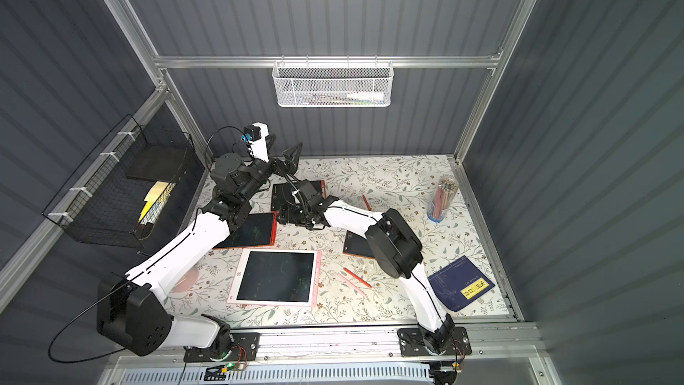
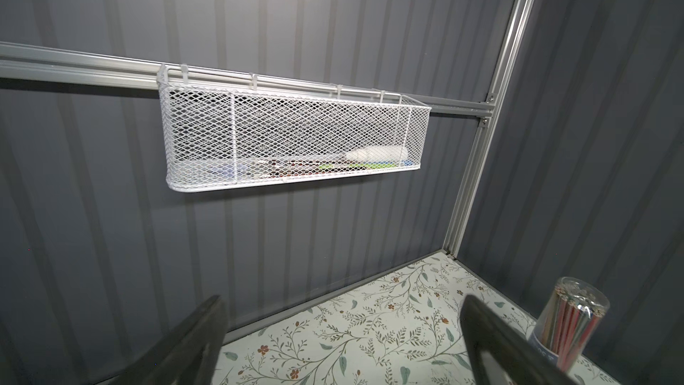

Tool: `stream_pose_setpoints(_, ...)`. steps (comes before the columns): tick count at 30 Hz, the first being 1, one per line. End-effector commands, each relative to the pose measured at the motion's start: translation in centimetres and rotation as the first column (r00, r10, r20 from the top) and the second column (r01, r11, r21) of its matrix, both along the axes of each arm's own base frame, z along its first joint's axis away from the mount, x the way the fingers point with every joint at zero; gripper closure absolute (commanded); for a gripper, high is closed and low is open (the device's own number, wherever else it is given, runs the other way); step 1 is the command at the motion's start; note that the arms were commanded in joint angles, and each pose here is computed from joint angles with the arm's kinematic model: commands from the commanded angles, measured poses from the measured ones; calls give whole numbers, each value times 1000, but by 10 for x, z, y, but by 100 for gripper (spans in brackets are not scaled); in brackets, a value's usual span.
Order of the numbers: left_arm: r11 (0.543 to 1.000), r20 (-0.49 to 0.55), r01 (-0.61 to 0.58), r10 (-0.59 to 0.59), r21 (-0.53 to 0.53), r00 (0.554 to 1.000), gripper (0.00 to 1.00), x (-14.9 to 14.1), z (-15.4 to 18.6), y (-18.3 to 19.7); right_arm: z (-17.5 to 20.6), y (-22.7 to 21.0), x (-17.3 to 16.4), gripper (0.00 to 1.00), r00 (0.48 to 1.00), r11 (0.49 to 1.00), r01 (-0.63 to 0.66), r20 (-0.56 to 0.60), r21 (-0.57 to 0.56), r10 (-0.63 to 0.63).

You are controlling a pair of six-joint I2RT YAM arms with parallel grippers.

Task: Place the stylus back onto the writing tablet
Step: Move the writing tablet to the center of the board.

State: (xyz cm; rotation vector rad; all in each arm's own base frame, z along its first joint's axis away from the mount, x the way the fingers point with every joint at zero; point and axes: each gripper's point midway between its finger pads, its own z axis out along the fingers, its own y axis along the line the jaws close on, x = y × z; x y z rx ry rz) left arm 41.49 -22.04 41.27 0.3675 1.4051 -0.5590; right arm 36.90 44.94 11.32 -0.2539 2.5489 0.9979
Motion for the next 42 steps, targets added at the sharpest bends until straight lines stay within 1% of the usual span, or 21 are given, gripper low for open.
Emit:
stream_pose_setpoints(1,998,59,65,-66,12,996,1,-12,16,-7,4,-51,-7,18,998,984,14,61,-176,-4)
stream_pose_setpoints(3,996,66,89,-90,11,994,1,-12,21,-11,11,-76,-17,17,999,977,17,52,-212,-6)
stream_pose_setpoints(5,989,78,148,-149,20,986,1,-16,27,-20,13,-105,-28,17,999,963,39,47,-268,-27)
stream_pose_setpoints(7,985,90,170,-172,27,981,1,-14,34,-26,13,-141,-42,17,997,941,80,39,-329,-71)
stream_pose_setpoints(8,986,95,163,-164,24,982,1,-11,40,-25,14,-157,-45,17,994,932,108,41,-346,-100)
stream_pose_setpoints(11,986,87,168,-169,25,982,1,-6,41,-29,10,-206,-63,16,980,909,193,24,-370,-198)
stream_pose_setpoints(13,979,84,198,-201,42,976,1,-8,36,-34,11,-238,-74,14,962,886,262,34,-383,-270)
stream_pose_setpoints(16,971,71,234,-237,42,969,1,-13,21,-38,5,-277,-92,13,943,856,318,40,-408,-331)
stream_pose_setpoints(19,963,4,263,-264,58,964,1,-11,-6,-44,0,-305,-103,13,925,831,362,49,-422,-378)
stream_pose_setpoints(21,961,-2,271,-272,60,962,1,-12,-9,-45,-8,-320,-110,12,912,811,384,40,-441,-409)
stream_pose_setpoints(24,962,1,265,-266,58,964,1,-12,-8,-43,-15,-340,-118,11,884,779,428,31,-459,-467)
stream_pose_setpoints(27,964,1,264,-265,42,964,1,-11,-11,-43,-23,-358,-129,9,849,742,458,-7,-490,-529)
stream_pose_setpoints(30,963,-23,264,-263,49,965,1,-7,-16,-45,-33,-362,-133,9,859,754,449,0,-480,-512)
stream_pose_setpoints(32,967,-14,250,-249,52,968,0,-10,-12,-41,-35,-363,-132,9,856,760,452,-13,-468,-517)
stream_pose_setpoints(35,975,8,218,-218,44,976,1,-12,-4,-35,-36,-367,-131,9,850,748,455,-16,-483,-527)
stream_pose_setpoints(41,972,6,228,-228,48,974,1,-13,-5,-36,-48,-363,-121,9,842,750,461,-35,-475,-539)
stream_pose_setpoints(42,974,6,223,-223,49,975,1,-13,-5,-35,-56,-363,-119,9,842,746,449,-48,-492,-538)
